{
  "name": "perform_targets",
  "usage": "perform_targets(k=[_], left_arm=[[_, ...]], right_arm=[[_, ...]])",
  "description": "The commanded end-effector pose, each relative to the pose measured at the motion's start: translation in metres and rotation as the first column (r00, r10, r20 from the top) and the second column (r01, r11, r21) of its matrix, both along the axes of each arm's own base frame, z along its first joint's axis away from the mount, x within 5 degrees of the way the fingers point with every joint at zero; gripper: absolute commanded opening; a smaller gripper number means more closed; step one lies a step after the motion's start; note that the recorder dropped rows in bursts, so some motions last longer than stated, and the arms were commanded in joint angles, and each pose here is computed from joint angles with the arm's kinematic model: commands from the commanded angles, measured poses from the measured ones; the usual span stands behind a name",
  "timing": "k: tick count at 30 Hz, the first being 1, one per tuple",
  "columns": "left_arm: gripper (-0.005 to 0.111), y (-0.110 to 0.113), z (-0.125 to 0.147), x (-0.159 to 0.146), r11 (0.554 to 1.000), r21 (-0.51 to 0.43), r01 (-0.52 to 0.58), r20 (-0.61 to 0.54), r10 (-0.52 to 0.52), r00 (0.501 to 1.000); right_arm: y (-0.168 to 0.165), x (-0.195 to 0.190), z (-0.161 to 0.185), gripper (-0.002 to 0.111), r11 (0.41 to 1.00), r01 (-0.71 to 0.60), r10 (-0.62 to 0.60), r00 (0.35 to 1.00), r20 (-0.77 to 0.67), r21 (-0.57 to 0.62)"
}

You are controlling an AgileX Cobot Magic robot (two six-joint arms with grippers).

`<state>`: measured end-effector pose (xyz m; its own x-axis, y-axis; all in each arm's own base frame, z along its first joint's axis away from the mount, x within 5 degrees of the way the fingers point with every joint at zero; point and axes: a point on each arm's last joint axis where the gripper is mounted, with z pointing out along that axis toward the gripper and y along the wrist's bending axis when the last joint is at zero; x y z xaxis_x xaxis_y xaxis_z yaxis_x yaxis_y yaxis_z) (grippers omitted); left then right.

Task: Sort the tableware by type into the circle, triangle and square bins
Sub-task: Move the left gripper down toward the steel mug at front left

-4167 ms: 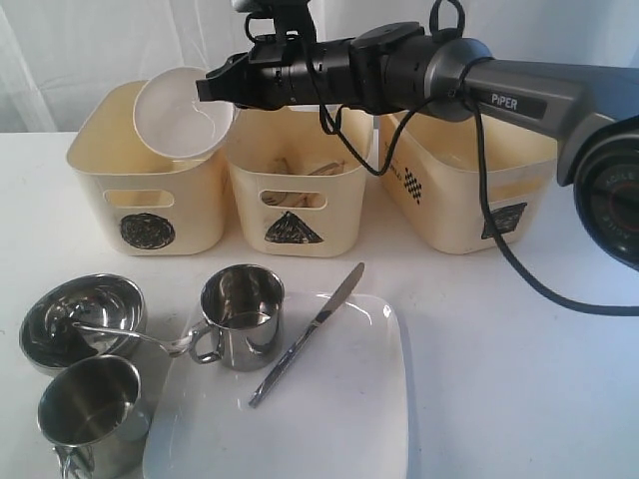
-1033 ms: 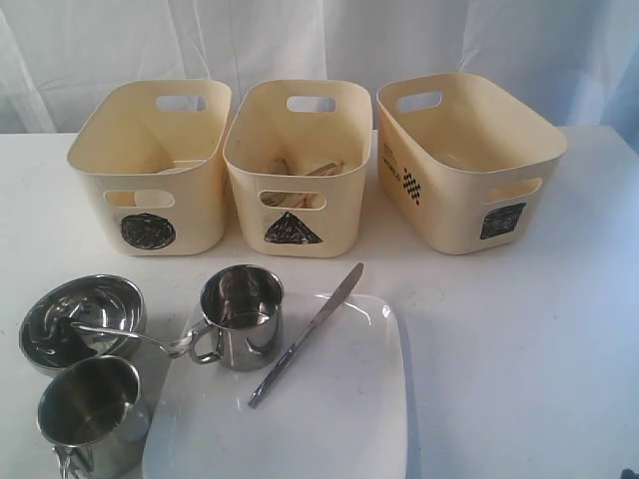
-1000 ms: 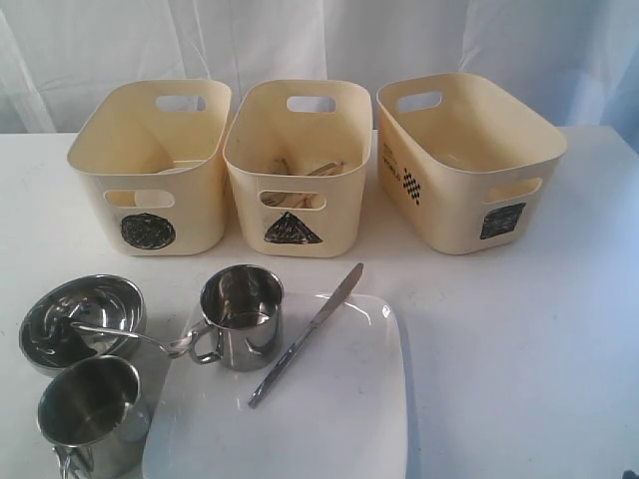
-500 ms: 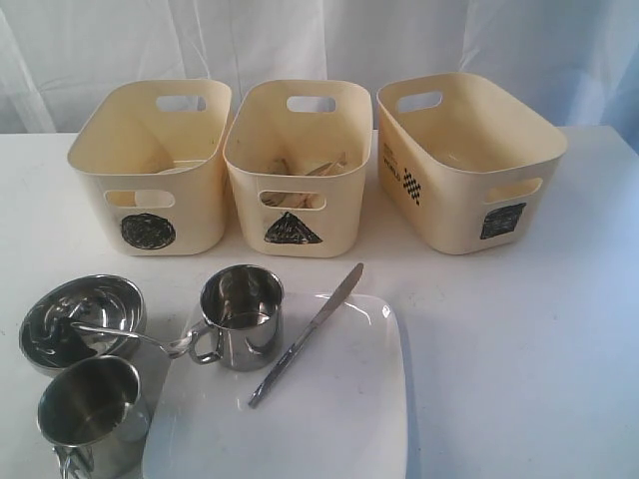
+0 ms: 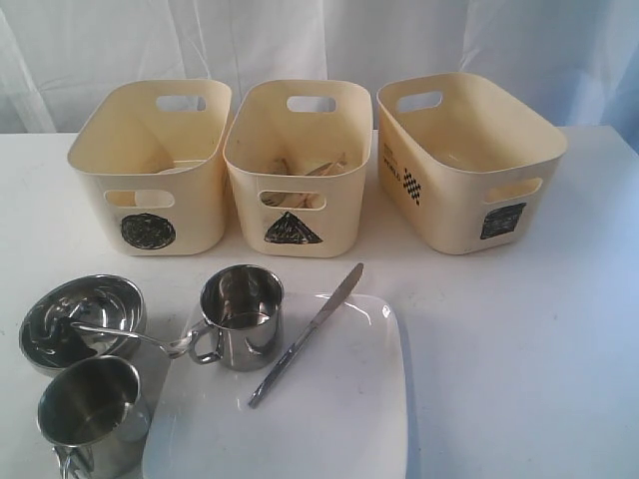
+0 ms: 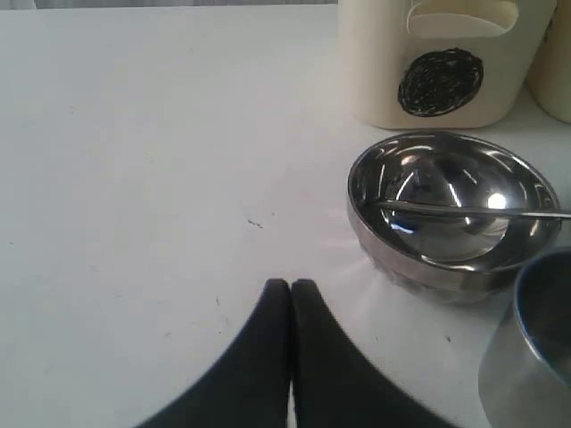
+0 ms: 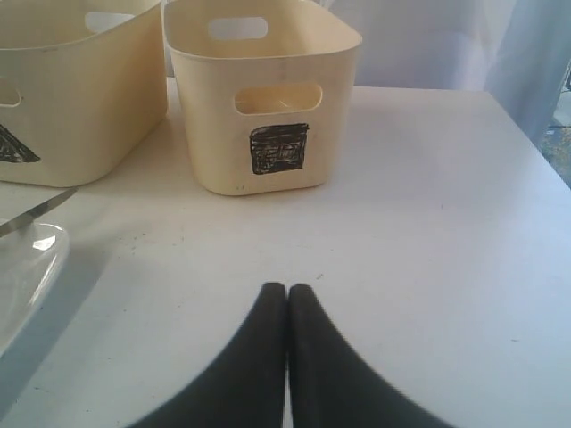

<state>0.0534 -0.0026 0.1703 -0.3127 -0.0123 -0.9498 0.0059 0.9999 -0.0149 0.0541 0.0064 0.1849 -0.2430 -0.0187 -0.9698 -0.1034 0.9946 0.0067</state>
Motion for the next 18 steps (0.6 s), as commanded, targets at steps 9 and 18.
perform_targets(k=[9,18], left_arm=[[0.000,0.004,0.032,0.004,0.690,-0.723,-0.008,0.247,0.269,0.931],[0.000,-0.003,0.085,0.014,0.756,-0.652,-0.057,0.109,0.168,0.980]], right_arm=[[-0.001,0.000,-0.001,0.000,1.000,0.009,-0.009,1.000,0.004,-0.001],[-0.001,0.000,-0.001,0.000,1.000,0.009,-0.009,1.000,0.004,-0.001]])
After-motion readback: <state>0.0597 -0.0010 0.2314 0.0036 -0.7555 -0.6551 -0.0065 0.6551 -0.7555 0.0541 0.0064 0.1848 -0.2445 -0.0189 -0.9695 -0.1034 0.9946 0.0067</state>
